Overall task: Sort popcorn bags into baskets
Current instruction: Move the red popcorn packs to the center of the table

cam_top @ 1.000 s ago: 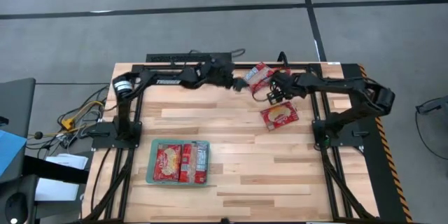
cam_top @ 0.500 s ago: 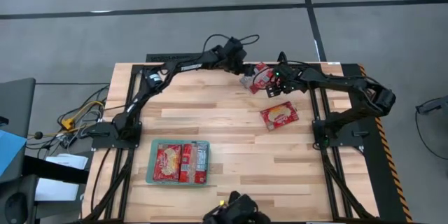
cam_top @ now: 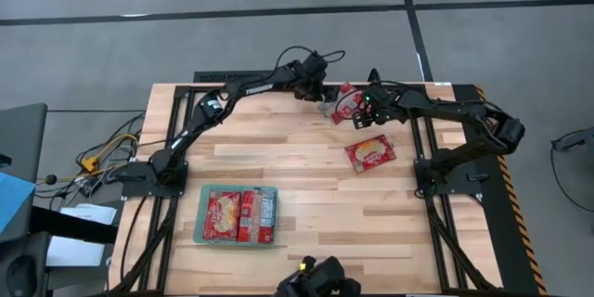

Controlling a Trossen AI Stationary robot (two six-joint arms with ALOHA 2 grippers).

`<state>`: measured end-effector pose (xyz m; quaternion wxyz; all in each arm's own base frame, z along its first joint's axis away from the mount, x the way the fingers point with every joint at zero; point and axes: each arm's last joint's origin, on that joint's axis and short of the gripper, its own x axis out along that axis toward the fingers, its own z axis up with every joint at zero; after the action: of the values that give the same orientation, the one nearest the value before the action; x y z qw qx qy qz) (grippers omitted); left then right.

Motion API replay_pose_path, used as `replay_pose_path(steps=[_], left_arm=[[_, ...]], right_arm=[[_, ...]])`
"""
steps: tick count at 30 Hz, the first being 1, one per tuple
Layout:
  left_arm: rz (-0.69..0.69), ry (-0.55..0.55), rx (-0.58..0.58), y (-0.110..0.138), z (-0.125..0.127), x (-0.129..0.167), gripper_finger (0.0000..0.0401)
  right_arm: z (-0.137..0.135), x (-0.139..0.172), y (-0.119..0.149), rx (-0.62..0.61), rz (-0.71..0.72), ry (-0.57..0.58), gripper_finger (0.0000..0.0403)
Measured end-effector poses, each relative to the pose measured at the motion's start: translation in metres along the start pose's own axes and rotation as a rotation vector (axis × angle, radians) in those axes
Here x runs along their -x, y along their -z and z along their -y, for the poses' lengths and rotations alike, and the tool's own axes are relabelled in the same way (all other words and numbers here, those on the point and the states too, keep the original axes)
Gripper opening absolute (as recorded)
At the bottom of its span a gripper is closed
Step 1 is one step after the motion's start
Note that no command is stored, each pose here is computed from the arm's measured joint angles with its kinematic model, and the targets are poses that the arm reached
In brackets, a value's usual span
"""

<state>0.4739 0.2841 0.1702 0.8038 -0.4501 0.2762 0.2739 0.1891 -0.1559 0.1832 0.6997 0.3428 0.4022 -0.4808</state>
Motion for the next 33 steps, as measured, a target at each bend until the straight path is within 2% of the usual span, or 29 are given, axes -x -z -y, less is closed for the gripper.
replay_pose_path(steps=[4, 7, 11, 14, 18, 22, 25, 28, 33], left_arm=[[-0.003, 0.04, -0.023, 0.0, 0.005, 0.0, 0.0234], [-0.063, 0.146, -0.03, -0.007, 0.009, 0.007, 0.0218], [-0.147, 0.285, -0.099, -0.026, 0.026, 0.04, 0.0204], [-0.212, 0.324, -0.148, -0.03, 0.029, 0.066, 0.0203], [-0.266, 0.297, -0.187, -0.032, 0.031, 0.107, 0.0203], [-0.206, 0.24, -0.284, -0.038, 0.042, 0.159, 0.0203], [-0.144, 0.151, -0.347, -0.037, 0.052, 0.189, 0.0203], [-0.098, 0.096, -0.396, -0.033, 0.062, 0.218, 0.0203], [-0.091, 0.072, -0.428, -0.026, 0.069, 0.262, 0.0203]], right_arm=[[-0.002, 0.0, -0.004, 0.02, 0.042, -0.018, 0.0249], [0.0, 0.003, -0.02, 0.019, 0.122, -0.049, 0.0249], [0.006, 0.009, -0.043, -0.001, 0.237, -0.069, 0.0249], [0.009, -0.001, -0.054, -0.024, 0.29, -0.075, 0.0249], [0.008, -0.031, -0.056, -0.013, 0.254, -0.05, 0.0249], [0.004, -0.06, -0.051, -0.003, 0.206, -0.029, 0.0249], [0.003, -0.074, -0.047, -0.036, 0.173, -0.02, 0.0249], [-0.002, -0.082, -0.041, -0.041, 0.119, -0.031, 0.0249], [-0.035, -0.081, -0.015, 0.074, 0.011, -0.114, 0.0249]])
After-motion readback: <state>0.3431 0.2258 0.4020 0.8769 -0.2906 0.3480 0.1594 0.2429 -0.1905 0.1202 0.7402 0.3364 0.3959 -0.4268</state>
